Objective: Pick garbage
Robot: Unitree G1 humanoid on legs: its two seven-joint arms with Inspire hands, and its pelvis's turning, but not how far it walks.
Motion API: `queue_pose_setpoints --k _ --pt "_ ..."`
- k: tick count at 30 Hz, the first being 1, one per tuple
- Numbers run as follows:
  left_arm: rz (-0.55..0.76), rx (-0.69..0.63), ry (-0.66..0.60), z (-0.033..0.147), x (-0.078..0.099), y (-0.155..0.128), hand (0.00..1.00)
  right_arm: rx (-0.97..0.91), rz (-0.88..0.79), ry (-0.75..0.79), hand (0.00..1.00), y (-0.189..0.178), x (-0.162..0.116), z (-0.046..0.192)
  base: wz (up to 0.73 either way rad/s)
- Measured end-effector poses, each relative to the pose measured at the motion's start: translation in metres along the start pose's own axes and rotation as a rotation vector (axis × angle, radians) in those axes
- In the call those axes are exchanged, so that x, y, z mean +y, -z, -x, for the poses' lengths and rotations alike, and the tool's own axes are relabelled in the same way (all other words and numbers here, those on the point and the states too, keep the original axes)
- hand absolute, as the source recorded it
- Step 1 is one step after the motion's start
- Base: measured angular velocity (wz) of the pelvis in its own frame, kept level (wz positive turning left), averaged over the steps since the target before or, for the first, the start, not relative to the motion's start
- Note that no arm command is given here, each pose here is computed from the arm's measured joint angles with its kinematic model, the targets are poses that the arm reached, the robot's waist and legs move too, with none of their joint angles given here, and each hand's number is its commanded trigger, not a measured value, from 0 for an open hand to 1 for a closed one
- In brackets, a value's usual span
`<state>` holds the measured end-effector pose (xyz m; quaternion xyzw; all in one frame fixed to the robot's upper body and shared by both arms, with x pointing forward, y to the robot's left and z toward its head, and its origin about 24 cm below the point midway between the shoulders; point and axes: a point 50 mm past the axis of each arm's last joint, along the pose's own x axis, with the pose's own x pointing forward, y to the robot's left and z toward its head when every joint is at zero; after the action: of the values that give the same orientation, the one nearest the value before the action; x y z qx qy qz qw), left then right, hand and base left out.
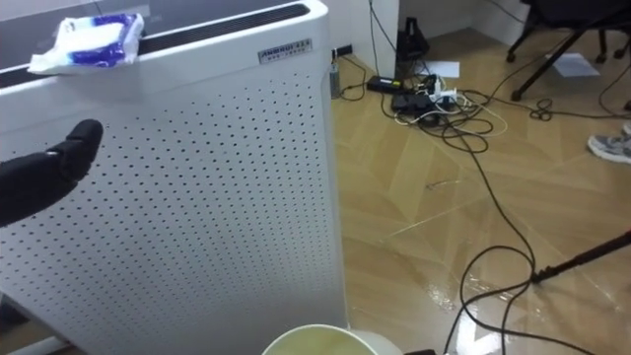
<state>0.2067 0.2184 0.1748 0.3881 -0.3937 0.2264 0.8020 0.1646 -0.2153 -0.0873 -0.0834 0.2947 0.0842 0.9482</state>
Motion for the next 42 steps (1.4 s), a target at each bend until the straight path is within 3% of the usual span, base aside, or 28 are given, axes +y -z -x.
queue_pose_setpoints --k 23,31,42 --pt "-0.076 0.164 0.023 -0.013 -0.015 0.035 0.00 -0.023 0.018 0.014 1.00 -0.008 -0.003 0.000 0.00" --pt "-0.069 0.184 0.084 -0.011 -0.027 0.036 0.00 -0.027 0.022 0.008 1.00 -0.009 -0.002 -0.001 -0.01" --pt "-0.184 0.164 0.192 -0.018 -0.030 0.052 0.00 -0.007 0.018 0.011 1.00 -0.005 -0.003 0.000 0.00"
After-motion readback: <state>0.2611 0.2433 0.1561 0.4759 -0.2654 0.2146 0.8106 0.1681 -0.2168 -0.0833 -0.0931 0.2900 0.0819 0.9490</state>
